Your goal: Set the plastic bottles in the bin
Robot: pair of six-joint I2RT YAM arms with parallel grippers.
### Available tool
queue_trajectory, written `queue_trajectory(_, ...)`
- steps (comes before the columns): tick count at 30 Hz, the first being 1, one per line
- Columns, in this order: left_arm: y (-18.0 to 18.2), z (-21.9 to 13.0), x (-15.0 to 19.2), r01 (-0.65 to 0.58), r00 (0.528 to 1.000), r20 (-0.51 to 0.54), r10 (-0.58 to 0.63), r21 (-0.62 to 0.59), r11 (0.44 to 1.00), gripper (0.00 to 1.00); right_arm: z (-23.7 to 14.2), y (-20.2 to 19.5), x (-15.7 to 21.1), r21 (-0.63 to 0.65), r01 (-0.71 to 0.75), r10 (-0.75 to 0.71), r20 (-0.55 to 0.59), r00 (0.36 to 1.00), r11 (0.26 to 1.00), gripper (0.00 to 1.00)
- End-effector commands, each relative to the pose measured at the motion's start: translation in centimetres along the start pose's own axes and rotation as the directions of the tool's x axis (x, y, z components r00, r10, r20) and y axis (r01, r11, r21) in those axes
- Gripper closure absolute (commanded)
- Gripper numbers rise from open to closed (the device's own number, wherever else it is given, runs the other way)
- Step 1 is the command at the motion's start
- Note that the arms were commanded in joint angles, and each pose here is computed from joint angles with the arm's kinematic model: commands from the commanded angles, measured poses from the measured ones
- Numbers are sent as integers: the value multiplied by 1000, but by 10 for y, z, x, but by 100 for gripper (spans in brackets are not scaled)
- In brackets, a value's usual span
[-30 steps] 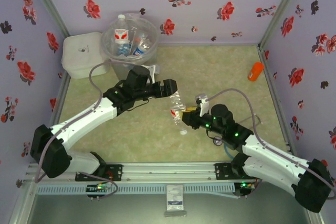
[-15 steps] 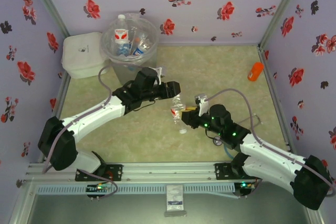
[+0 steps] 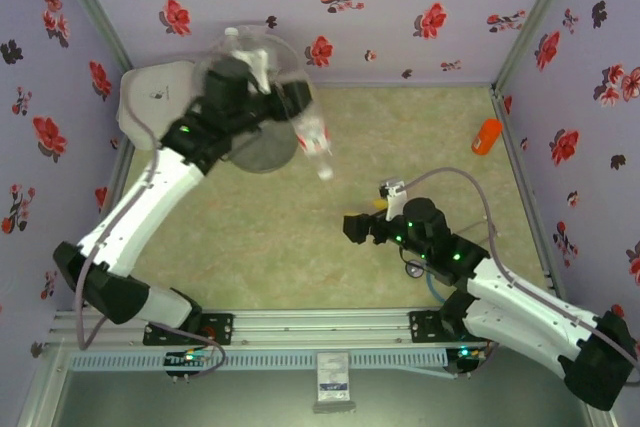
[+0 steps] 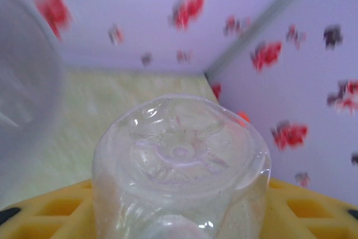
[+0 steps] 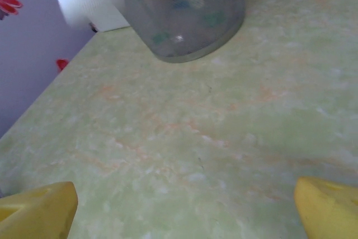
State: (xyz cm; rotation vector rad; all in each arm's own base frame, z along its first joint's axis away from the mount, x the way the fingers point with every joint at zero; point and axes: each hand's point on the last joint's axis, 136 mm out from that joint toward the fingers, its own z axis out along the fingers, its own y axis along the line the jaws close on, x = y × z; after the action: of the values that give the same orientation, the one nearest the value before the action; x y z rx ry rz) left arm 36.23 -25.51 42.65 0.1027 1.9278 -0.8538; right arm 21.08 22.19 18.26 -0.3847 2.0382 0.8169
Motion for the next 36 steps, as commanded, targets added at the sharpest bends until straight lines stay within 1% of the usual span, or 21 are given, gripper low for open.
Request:
queue_trajectory(1,17,-64,-74,-128,975,164,149,-134,983,50,-7,-16,8,81,1,1,-20,1000,997,1)
queue_trajectory(3,25,-88,-111,-141,947,258,189,-196,970,53,-8,-20,13,95,-9,11,-26,1000,995,1)
queue_trajectory(5,37,-103,-138,-136,919,325,222,-268,954,57,-8,-22,15,105,-13,16,-29,999,994,1)
queue_trajectory(7,50,-108,-157,-132,899,357,252,-328,935,59,-7,-24,16,114,-14,18,-36,999,993,1)
queue_trajectory(10,70,-94,-173,-147,889,353,292,-385,911,64,-8,-25,17,120,-11,17,-44,999,993,1)
queue_trajectory(12,81,-74,-176,-178,891,320,322,-405,897,69,-8,-29,19,138,-7,14,-52,999,990,1)
queue_trajectory(14,87,-51,-175,-221,890,290,352,-400,889,74,-9,-33,23,159,6,4,-65,998,987,1)
queue_trajectory(17,100,-16,-167,-256,906,225,358,-383,888,75,-9,-37,28,176,11,3,-82,997,984,1)
queue_trajectory(19,106,4,-158,-268,920,183,348,-355,896,74,-9,-40,31,185,13,4,-93,996,983,1)
queue_trajectory(21,112,26,-139,-296,936,93,340,-318,901,70,-9,-42,34,194,14,5,-99,995,981,1)
queue_trajectory(25,140,50,-110,-341,939,-82,334,-357,870,68,-8,-43,36,193,16,3,-100,995,981,1)
queue_trajectory(30,176,74,-69,-372,921,-263,287,-378,848,68,-6,-44,35,195,20,1,-105,995,981,1)
queue_trajectory(33,194,87,-42,-379,904,-345,252,-376,845,68,-3,-44,37,193,20,1,-111,994,981,1)
queue_trajectory(36,205,98,-20,-382,889,-398,227,-369,847,68,0,-44,39,192,18,5,-118,993,981,1)
